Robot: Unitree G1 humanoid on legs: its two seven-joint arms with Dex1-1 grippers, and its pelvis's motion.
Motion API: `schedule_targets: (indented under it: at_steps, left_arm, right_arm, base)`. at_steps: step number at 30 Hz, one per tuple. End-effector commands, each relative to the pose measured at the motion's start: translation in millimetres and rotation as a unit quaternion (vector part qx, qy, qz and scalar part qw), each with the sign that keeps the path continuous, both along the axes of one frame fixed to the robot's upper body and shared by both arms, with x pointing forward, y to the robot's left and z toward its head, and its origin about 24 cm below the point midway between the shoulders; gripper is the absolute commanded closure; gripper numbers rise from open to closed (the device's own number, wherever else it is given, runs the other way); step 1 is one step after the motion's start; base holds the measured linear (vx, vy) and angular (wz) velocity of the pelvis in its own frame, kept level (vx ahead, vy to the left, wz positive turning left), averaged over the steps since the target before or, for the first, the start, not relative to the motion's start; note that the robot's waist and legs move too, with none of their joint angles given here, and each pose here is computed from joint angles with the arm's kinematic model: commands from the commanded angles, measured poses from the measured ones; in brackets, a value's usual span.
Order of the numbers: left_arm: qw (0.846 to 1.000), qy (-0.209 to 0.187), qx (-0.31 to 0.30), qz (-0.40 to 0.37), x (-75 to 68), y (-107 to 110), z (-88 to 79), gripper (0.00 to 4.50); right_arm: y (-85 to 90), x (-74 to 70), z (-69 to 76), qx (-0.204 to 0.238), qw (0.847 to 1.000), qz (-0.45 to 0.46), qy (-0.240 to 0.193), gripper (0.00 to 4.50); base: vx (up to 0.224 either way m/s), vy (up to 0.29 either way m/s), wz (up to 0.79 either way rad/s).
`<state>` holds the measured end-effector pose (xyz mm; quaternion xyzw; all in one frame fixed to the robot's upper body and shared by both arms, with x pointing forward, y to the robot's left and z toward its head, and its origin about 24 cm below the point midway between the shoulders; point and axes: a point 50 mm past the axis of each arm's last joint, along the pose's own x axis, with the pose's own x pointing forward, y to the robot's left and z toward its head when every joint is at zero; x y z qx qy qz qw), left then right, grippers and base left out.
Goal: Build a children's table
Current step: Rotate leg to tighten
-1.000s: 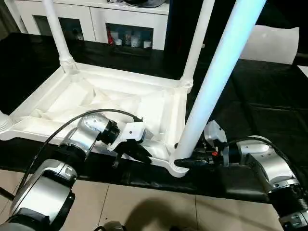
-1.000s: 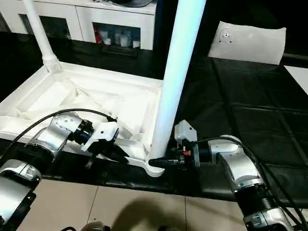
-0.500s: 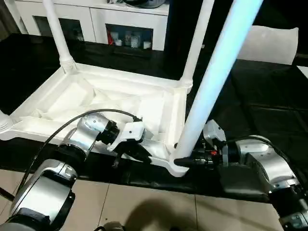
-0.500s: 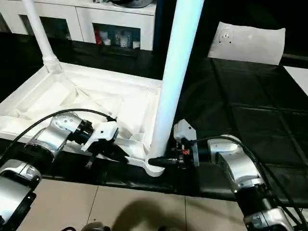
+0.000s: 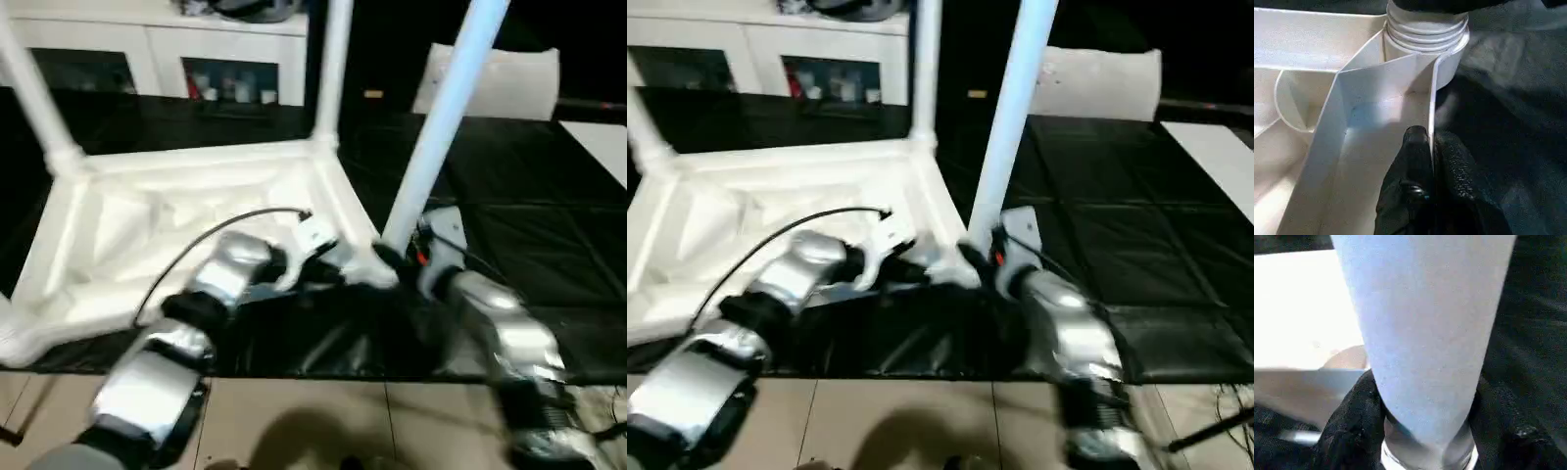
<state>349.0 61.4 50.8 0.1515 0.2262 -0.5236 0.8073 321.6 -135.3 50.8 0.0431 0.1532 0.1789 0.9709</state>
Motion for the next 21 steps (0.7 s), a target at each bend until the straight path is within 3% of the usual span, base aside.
schedule_targets:
  at_steps: [1, 6, 12, 14, 21]
  left_arm:
    - [0.995, -0.038, -0.089, 0.010, 2.2, -39, 24.9, 4.50]
    - [0.997, -0.050, -0.065, -0.009, 0.6, -28, 21.0, 4.50]
    - [0.996, -0.046, -0.044, -0.066, -4.8, 1, 14.3, 4.50]
    - [0.994, -0.047, -0.034, -0.095, -8.0, 12, 12.4, 4.50]
    - [0.982, -0.013, -0.004, -0.190, -19.8, 44, 7.8, 4.50]
  right_arm:
    - [64.8, -9.0, 1.2, 0.093, 0.990, 0.107, 0.013, 2.16]
    - [62.2, -11.7, 6.8, 0.095, 0.989, 0.109, -0.018, 1.51]
    - [36.0, -17.4, 6.3, 0.077, 0.989, 0.122, -0.039, 1.05]
    - [26.4, -20.0, 8.4, 0.056, 0.986, 0.150, -0.056, 0.84]
    - [-7.2, -34.1, 12.0, 0.006, 0.961, 0.271, -0.051, 0.31]
  base:
    - [0.000, 0.000, 0.00]
    - [0.000, 0.000, 0.00]
    - [0.000, 0.000, 0.00]
    - [0.000, 0.000, 0.00]
    - [0.000, 0.000, 0.00]
